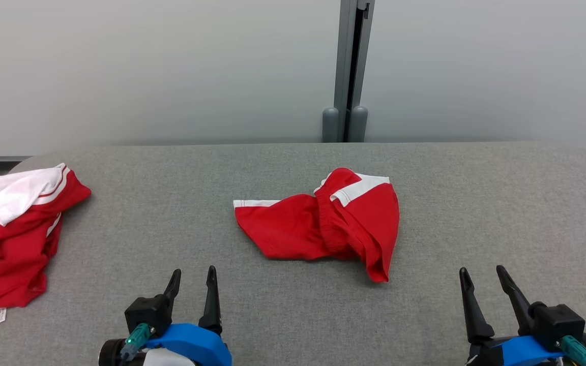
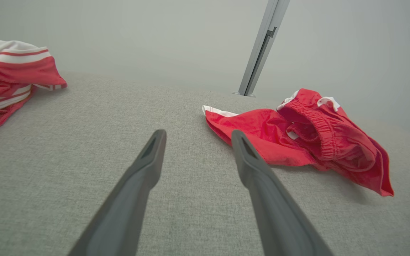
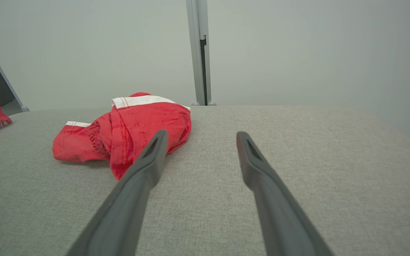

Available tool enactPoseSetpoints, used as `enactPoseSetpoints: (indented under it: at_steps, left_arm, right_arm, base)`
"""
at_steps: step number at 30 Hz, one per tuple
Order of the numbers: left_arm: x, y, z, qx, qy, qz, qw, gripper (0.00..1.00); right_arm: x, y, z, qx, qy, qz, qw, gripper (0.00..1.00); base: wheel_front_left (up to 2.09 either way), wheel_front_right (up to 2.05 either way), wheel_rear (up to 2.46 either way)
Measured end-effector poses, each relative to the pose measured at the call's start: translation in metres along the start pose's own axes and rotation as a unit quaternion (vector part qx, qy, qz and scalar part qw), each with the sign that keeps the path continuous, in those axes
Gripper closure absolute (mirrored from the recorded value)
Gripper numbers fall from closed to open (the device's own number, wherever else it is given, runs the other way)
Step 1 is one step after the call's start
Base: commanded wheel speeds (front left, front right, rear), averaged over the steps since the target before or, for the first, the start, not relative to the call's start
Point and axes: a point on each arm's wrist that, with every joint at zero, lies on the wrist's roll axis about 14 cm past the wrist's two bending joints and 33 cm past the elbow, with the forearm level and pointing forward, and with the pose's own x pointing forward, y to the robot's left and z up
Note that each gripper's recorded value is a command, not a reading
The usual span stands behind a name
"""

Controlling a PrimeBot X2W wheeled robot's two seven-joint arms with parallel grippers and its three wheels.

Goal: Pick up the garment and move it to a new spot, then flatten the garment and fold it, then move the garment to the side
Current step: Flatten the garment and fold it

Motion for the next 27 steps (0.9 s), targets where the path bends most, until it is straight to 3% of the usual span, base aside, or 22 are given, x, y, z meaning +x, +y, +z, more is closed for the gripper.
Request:
enactPoseSetpoints:
  at_steps: [11,20,27]
  left_arm:
    - [0.003,0.003,0.003,0.001,-0.004,0.004,1.000,0.00]
    - [0.009,0.009,0.008,-0.004,-0.011,0.013,1.000,0.00]
    - [0.011,0.031,0.010,-0.010,-0.015,0.046,0.999,0.00]
  right_arm:
    - [0.014,0.012,0.004,-0.011,-0.004,0.021,1.000,0.00]
    - [0.078,0.070,0.029,-0.059,-0.031,0.111,0.992,0.00]
    - [0.131,0.112,0.001,-0.113,0.027,0.168,0.979,0.00]
  base:
    - [0.00,0.00,0.00]
    - [0.00,0.00,0.00]
    - [0.00,0.00,0.00]
